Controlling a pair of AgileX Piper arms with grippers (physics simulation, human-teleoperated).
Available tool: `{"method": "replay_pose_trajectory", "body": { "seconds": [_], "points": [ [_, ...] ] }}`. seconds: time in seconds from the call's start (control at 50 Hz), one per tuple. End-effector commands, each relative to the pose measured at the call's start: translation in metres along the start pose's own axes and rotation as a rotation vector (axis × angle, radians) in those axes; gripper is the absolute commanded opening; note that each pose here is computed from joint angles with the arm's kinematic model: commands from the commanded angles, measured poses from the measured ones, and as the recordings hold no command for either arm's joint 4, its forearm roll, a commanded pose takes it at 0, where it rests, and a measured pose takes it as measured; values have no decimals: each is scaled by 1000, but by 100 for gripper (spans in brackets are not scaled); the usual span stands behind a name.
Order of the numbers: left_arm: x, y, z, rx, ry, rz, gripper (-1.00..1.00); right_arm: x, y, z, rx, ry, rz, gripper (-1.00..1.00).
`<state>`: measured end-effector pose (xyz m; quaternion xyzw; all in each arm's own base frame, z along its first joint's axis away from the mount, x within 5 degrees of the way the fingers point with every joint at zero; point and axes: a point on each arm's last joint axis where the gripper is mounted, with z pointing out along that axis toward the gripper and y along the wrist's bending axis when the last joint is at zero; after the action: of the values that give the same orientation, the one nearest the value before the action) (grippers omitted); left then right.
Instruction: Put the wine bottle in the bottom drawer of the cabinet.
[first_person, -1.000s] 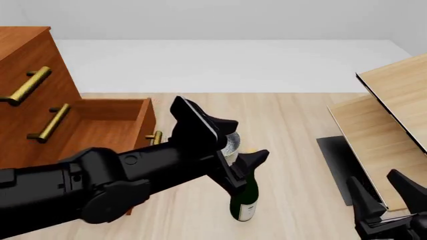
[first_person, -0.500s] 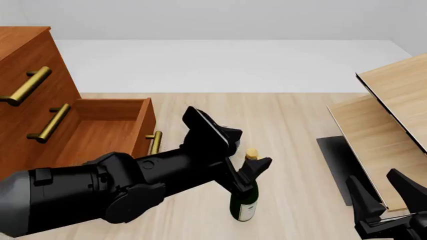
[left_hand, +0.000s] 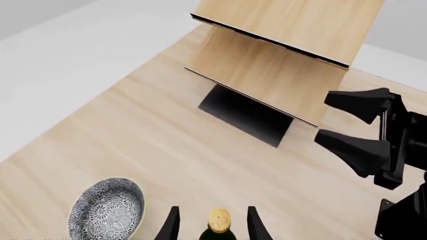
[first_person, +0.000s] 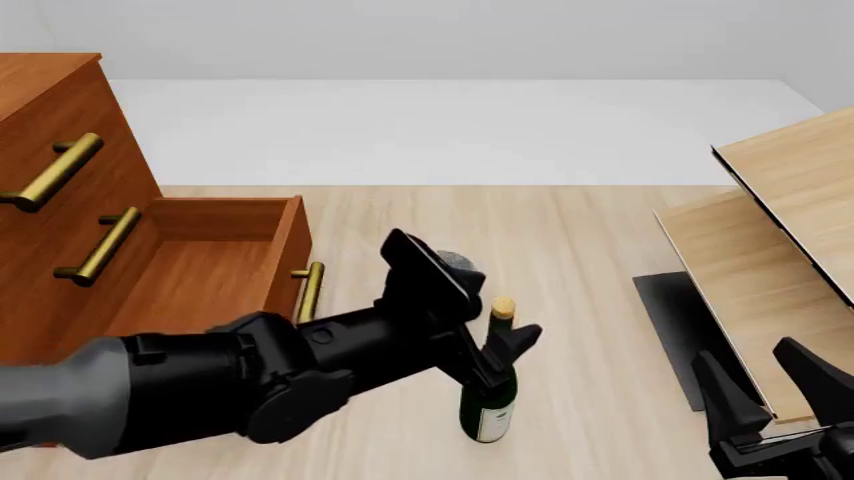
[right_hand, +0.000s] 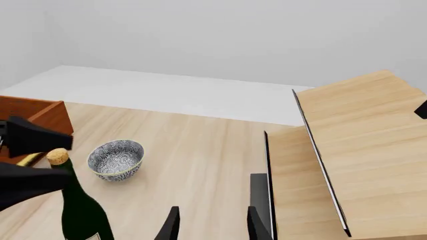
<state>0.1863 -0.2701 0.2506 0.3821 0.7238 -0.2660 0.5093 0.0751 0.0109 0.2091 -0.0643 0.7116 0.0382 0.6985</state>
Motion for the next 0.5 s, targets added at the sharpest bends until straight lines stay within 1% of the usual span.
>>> {"method": "replay_pose_trajectory", "body": {
  "seconds": [0.02,0.24,0.38,0.5],
  "points": [
    [0,0,2,-1,1,0,100,0,0,-1,-1,-1,0,100],
    [9,-3,8,9,24,-5,100,0,0,0,0,0,-2,100],
    [16,-10,12,26,49,-2,100,0,0,0,0,0,-2,100],
    [17,-9,14,24,55,-2,100,0,0,1,0,0,-2,100]
  ]
}}
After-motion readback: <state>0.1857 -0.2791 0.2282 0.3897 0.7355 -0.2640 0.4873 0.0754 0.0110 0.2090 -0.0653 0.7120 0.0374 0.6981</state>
